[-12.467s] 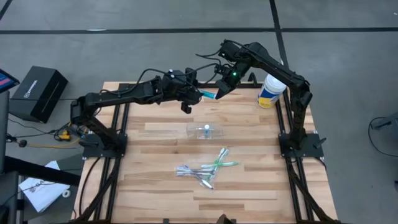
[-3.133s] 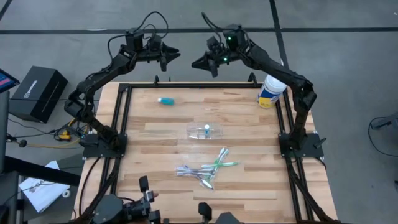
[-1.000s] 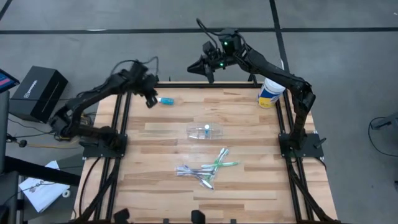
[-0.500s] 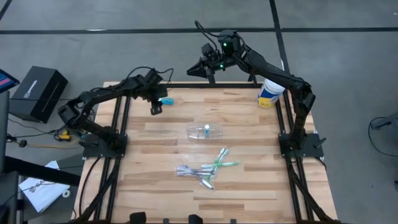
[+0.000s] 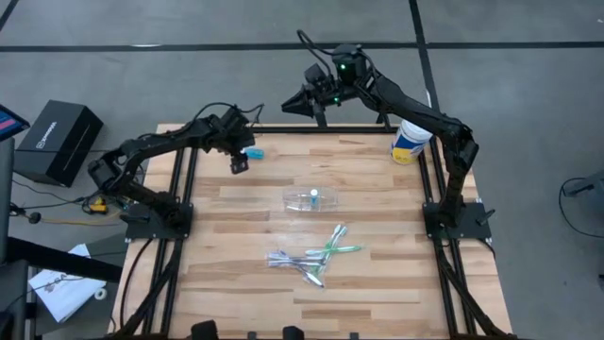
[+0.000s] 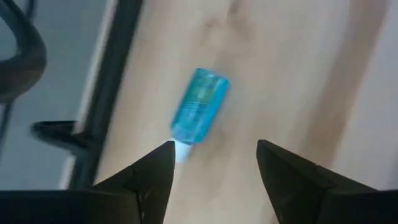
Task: Pick & Place toothbrushing station
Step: Put the blue mouthwash bottle into the transparent organizer
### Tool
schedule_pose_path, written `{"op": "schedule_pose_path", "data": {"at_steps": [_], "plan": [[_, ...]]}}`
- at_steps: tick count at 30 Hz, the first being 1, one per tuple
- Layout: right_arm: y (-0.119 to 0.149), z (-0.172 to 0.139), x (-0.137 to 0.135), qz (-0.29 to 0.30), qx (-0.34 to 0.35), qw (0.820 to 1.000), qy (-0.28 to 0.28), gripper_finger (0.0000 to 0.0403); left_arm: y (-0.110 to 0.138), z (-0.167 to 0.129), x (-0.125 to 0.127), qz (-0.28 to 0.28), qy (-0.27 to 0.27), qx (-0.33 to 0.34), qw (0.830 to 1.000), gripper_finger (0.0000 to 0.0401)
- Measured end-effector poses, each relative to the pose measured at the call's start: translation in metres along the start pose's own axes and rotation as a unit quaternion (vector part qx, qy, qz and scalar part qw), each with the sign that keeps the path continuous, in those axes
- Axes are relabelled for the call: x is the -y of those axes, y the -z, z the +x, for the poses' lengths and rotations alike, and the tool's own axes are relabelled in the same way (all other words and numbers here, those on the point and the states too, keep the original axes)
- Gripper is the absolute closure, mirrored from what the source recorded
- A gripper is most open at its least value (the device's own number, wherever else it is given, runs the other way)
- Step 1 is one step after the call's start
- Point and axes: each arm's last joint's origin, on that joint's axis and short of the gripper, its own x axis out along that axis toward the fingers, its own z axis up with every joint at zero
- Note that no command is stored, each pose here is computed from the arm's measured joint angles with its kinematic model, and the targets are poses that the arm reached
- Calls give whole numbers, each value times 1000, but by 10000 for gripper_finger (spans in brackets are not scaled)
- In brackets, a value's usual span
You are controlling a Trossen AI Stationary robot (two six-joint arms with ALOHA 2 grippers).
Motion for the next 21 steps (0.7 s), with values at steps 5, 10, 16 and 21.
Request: {"op": "schedule_pose_path", "data": {"at_steps": [5,10,16,21], "plan": [[0,0,0,9,0,1000,-6,356,-5,-10,-7,-27,-65,28,997,183],[0,0,-1,13,-1,1000,-20,356,-9,-16,-7,-42,-63,59,995,207],[-1,0,-2,8,4,999,-32,356,-9,1,-5,-16,26,68,997,239],[-4,1,-4,-3,13,999,-35,356,-9,17,-2,38,48,50,997,248]]}}
